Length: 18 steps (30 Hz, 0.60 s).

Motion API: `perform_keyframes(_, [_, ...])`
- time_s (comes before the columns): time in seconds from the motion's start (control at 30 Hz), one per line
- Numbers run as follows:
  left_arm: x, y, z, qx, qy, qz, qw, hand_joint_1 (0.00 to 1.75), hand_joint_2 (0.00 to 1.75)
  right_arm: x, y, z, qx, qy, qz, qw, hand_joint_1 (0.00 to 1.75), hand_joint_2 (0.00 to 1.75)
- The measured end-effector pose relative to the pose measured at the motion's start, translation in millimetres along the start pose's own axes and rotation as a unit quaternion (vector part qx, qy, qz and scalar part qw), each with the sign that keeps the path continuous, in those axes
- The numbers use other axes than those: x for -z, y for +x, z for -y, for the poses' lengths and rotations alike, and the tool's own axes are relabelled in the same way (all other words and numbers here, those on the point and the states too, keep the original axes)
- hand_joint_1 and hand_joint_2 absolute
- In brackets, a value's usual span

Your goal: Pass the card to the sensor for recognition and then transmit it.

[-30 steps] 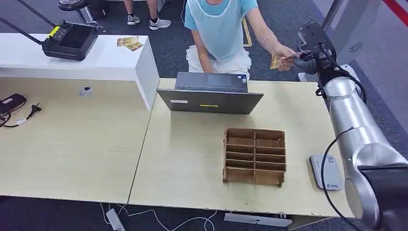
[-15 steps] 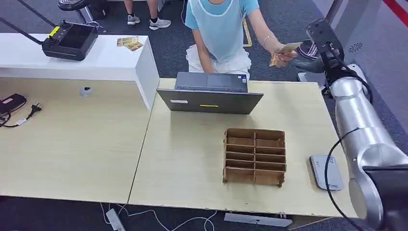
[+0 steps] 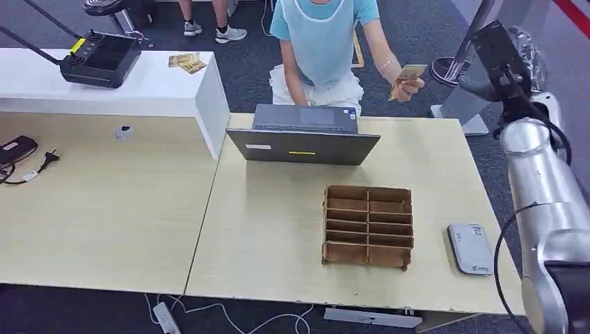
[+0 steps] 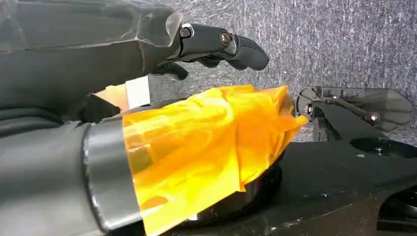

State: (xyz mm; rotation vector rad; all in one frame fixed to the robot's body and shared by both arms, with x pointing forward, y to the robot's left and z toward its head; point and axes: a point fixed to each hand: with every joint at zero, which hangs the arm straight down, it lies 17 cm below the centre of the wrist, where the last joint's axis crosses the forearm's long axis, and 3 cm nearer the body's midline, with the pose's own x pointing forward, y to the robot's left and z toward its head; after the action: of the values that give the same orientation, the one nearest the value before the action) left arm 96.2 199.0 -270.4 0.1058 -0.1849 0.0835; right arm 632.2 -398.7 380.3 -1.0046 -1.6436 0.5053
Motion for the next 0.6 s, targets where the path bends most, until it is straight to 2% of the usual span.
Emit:
perform_keyframes(0.17, [0, 0, -2, -0.006, 0.005, 0.000, 1.000, 0.00, 0.00, -18, 5, 2, 0.087, 0.010, 0.024, 0.996, 0.00, 1.75])
perform_keyframes(0.33, [0, 1, -3, -0.011, 0.010, 0.002, 1.000, 0.00, 0.00, -49, 10, 4, 0.182, 0.009, 0.056, 0.982, 0.00, 1.75])
perform_keyframes(0.6, [1, 0, -6, -0.026, 0.019, 0.001, 0.999, 0.00, 0.00, -120, 4, -3, 0.270, 0.019, 0.093, 0.958, 0.00, 1.75])
